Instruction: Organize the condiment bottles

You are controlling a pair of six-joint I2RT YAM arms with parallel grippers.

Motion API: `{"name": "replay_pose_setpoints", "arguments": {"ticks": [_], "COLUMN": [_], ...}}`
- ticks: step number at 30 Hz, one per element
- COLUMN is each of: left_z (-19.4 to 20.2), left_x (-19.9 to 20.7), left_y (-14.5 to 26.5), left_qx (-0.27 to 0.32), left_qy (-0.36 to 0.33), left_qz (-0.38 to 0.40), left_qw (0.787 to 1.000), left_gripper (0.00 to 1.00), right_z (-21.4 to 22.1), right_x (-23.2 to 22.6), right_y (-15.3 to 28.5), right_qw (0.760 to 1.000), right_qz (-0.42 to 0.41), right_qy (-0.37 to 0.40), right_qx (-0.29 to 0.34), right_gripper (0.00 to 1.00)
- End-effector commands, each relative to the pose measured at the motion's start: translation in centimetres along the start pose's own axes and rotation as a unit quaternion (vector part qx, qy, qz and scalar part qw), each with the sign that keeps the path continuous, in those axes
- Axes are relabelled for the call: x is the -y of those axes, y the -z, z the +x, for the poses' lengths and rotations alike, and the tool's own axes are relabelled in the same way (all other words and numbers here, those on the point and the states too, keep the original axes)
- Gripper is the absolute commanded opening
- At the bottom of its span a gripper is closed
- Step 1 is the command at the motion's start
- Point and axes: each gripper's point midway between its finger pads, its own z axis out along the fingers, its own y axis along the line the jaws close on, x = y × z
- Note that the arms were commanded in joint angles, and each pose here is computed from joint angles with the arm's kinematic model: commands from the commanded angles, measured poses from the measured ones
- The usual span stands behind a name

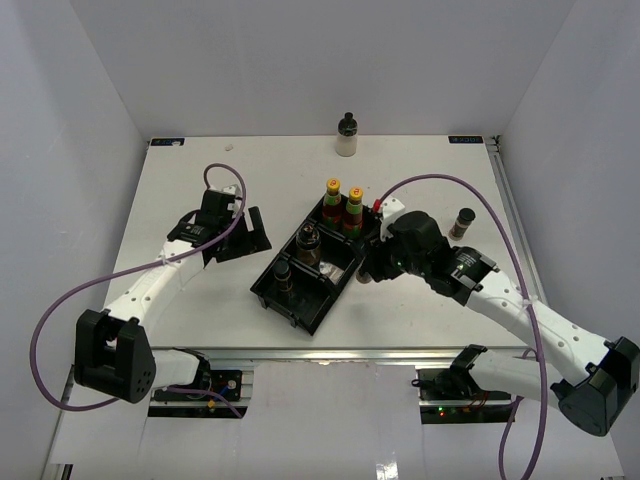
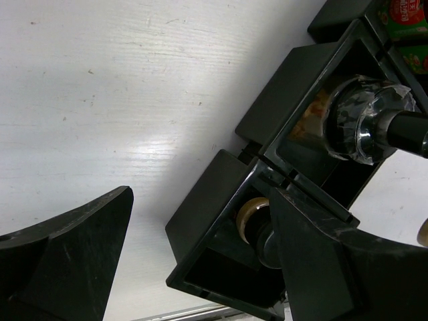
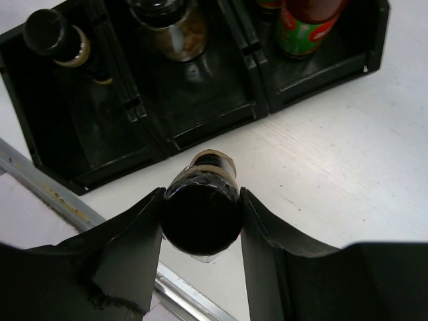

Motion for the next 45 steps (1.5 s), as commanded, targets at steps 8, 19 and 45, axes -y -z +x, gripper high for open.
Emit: {"name": "replay_pose_setpoints", "arguments": {"ticks": [8,19,45], "left_z": [-3.6,-5.1,-5.7], "left_x": [1.7,1.3,0.6], "left_y": [2.9,6.7,8.3], "left_qx": [0.037,0.089,0.114], "left_qy": [-0.033,-0.027,-0.035], "left_qz": [0.021,0.013,0.002], "left_qw": [0.999,0.996,0.993], "left_gripper": [0.94,0.94,0.95], "right_z": [-3.8,-4.3,-2.3], "right_x": [-7.9,-12.2,-15.5], "right_y": [-1.0,-3.9,-12.0], "right_qw": [0.996,0.992,0.991], "right_qz": [-0.065,-0.097,-0.087], "right_qy": [0.037,0.061,0.096], "right_qx": [0.038,0.055,0.027], "right_gripper": [0.08,0.08,0.11]}}
